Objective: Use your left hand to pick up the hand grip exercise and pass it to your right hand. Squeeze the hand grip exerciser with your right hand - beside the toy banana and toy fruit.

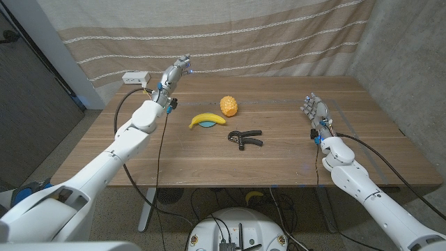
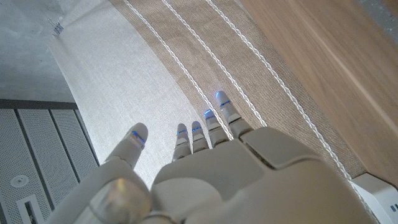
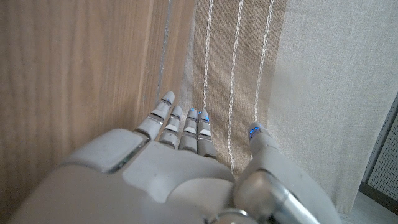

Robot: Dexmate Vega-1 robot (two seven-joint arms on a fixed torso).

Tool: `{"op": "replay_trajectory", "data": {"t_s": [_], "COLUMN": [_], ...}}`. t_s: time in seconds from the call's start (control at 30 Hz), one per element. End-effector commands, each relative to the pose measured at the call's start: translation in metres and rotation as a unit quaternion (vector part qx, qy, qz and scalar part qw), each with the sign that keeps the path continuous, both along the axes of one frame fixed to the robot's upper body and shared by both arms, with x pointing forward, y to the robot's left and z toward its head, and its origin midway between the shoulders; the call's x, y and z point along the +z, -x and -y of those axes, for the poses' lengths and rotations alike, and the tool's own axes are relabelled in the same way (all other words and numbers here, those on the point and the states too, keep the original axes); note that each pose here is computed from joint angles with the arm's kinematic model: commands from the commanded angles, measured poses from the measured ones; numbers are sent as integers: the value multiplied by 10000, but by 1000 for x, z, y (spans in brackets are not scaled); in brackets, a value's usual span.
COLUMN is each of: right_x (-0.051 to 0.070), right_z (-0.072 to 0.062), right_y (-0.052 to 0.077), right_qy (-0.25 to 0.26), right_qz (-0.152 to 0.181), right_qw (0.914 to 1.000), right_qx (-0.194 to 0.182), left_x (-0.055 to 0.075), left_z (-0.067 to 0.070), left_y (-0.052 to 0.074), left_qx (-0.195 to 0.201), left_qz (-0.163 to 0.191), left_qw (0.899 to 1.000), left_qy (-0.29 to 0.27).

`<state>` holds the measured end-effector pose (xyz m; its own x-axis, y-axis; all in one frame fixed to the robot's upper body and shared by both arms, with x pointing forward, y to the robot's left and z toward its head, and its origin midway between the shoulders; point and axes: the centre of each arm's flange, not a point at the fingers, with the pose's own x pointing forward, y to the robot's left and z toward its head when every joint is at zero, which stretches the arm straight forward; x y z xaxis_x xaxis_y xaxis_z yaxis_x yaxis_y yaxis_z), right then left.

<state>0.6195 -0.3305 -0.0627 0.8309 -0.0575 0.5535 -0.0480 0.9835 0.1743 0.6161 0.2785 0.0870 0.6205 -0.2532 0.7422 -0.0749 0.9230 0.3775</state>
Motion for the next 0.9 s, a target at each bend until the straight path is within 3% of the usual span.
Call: {"op": "replay_trajectory", "data": {"t_s": [0.03, 0.9], "right_x": [-3, -15], "right_z": [2, 5], "right_y": [2, 14], "right_qy": [-45, -210], "right_qz": [49, 248], "right_qw": [10000, 9995], "right_qx": [-14, -30], "left_x": [13, 26], "left_z": [15, 43], "left_y": [14, 44], "left_qx": [242, 347], "left_qz": [373, 856], "left_qw": [9973, 9841], "left_qy": [-582, -1519]}}
